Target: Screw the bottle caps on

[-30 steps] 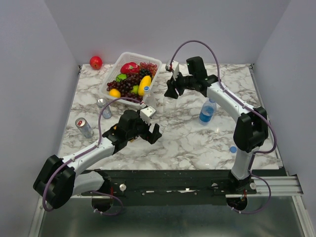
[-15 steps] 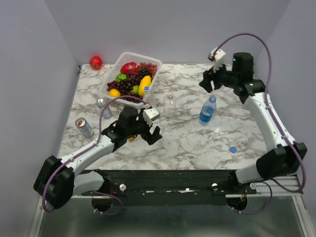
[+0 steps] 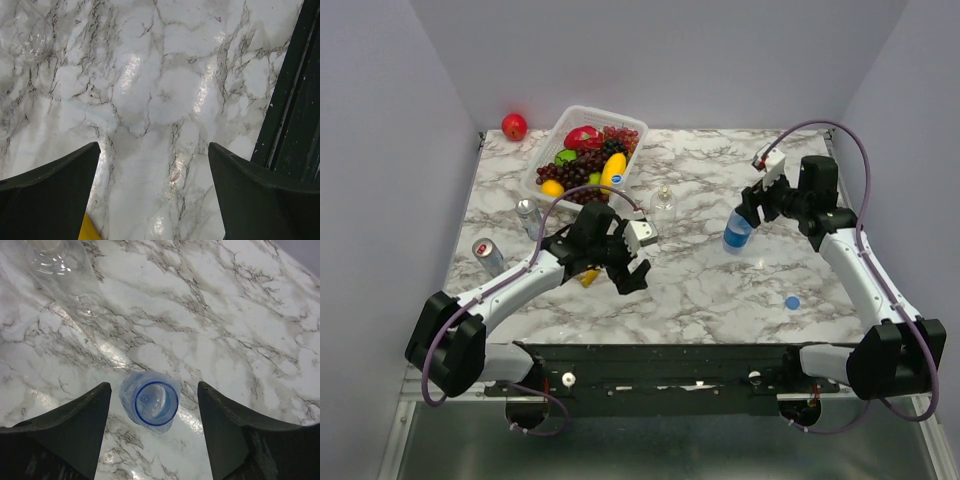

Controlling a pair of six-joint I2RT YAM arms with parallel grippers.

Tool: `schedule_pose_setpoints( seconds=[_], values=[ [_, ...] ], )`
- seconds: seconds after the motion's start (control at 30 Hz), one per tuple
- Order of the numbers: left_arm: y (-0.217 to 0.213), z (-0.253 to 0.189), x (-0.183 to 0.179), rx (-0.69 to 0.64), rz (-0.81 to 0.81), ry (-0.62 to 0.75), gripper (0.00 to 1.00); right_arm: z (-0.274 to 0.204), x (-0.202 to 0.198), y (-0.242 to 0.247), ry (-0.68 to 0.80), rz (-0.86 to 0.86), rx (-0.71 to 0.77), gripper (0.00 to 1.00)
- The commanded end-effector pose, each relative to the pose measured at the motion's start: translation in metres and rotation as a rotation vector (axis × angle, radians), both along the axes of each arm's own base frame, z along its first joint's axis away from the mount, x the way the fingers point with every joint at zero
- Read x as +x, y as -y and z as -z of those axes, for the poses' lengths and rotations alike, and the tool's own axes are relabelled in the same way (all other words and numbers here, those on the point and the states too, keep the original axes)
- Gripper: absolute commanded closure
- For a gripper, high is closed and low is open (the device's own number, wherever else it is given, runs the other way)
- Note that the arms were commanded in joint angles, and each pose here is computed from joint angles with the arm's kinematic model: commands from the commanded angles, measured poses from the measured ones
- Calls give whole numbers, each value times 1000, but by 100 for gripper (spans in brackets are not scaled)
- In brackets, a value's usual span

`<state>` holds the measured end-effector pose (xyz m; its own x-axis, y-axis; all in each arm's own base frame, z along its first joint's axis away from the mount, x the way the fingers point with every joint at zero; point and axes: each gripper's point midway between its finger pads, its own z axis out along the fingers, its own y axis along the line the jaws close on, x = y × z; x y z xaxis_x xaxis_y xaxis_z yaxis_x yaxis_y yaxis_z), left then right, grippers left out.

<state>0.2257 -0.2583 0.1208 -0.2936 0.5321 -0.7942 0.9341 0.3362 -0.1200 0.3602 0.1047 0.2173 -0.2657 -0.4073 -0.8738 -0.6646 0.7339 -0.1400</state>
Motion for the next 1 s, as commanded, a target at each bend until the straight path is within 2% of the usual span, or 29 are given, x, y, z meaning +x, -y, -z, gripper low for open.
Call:
schedule_pose_setpoints(
  seconds=[0.0,0.07,0.1,0.17,0.2,0.3,0.37,0.43,0.57,0.63,0.73,0.97],
  values=[
    [0,-12,-5,14,54,-11,1,4,10,-4,46,-28,41,30],
    [2,-19,1,10,61,14,1,5,6,-11,49,-77,58,39],
    [3,-22,3,11,61,24,1,2,5,-14,60,-92,68,49],
    [9,-32,10,-12,65,56,1,-5,-6,-25,75,-166,101,60],
    [11,-35,12,-25,62,62,1,-16,-12,-28,105,-193,108,70],
    [23,-58,20,-113,45,102,1,-41,-33,-38,125,-257,157,83],
    [36,-80,26,-208,31,147,1,-63,-51,-46,107,-303,205,86],
    [47,-103,29,-310,2,151,1,-70,-80,-54,8,-351,271,89],
    [68,-134,11,-458,11,126,1,-88,-124,-69,-128,-444,402,91],
    [81,-139,-3,-470,48,136,1,-91,-139,-74,-171,-479,437,92],
    [94,-131,-12,-457,82,149,1,-93,-150,-78,-161,-534,469,92],
    [126,-121,-28,-422,194,103,2,-119,-148,-87,-128,-561,545,92]
  ],
)
